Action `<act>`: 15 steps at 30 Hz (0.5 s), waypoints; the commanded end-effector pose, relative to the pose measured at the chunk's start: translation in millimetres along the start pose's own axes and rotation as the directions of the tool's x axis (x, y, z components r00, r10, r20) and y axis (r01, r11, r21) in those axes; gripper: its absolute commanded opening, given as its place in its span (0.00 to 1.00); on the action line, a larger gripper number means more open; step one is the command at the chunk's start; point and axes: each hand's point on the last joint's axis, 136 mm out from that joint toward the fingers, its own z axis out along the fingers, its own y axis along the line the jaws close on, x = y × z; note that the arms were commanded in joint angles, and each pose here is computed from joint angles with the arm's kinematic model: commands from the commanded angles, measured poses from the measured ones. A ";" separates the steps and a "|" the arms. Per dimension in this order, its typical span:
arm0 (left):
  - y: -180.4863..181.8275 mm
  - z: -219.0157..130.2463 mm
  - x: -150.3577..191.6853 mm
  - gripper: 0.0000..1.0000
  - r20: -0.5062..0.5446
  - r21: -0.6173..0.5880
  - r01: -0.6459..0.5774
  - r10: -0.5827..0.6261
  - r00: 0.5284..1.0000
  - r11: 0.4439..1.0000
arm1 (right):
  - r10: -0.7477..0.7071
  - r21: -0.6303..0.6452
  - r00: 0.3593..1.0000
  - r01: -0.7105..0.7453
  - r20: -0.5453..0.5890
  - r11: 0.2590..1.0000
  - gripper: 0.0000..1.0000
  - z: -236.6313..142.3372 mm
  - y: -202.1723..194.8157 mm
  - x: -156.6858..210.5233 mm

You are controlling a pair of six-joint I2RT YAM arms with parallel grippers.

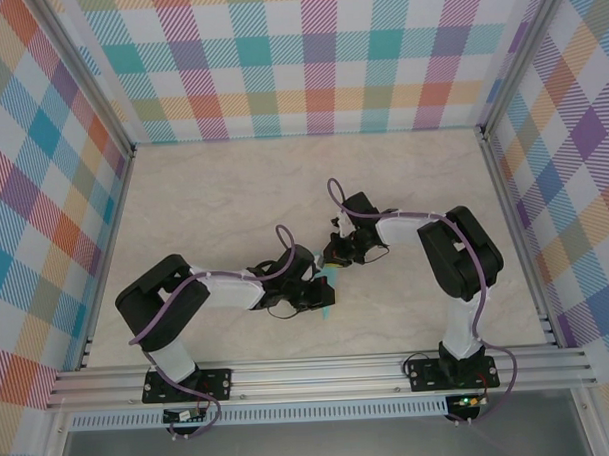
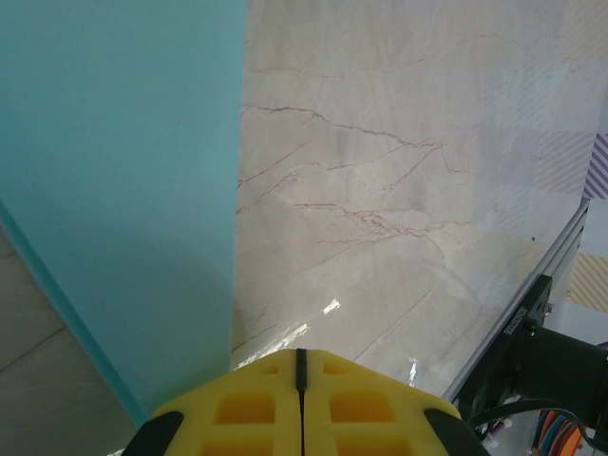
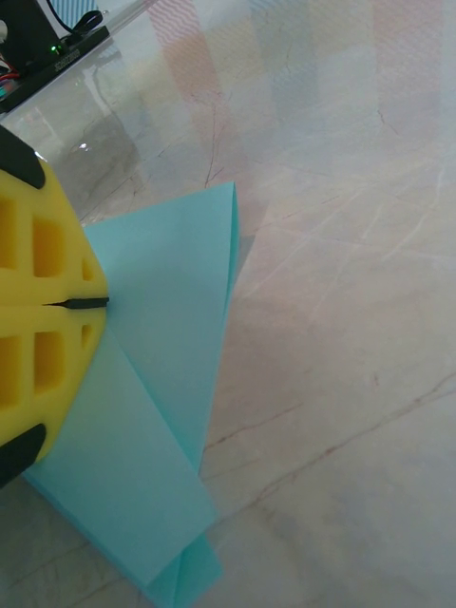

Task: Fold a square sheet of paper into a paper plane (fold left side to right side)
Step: Fold the wing for the fifth time at the center of the table.

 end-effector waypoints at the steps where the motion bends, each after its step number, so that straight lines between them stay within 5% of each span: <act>1: 3.7 3.6 12.4 0.06 -0.031 0.005 0.008 -0.008 0.999 1.000 | 0.050 0.133 0.998 -0.046 -0.026 0.990 0.04 6.5 -33.8 10.2; 15: 16.9 5.9 26.8 0.05 -0.053 -0.023 0.016 -0.017 0.998 1.000 | 0.063 0.171 0.997 -0.056 -0.033 0.984 0.04 7.5 -41.0 9.9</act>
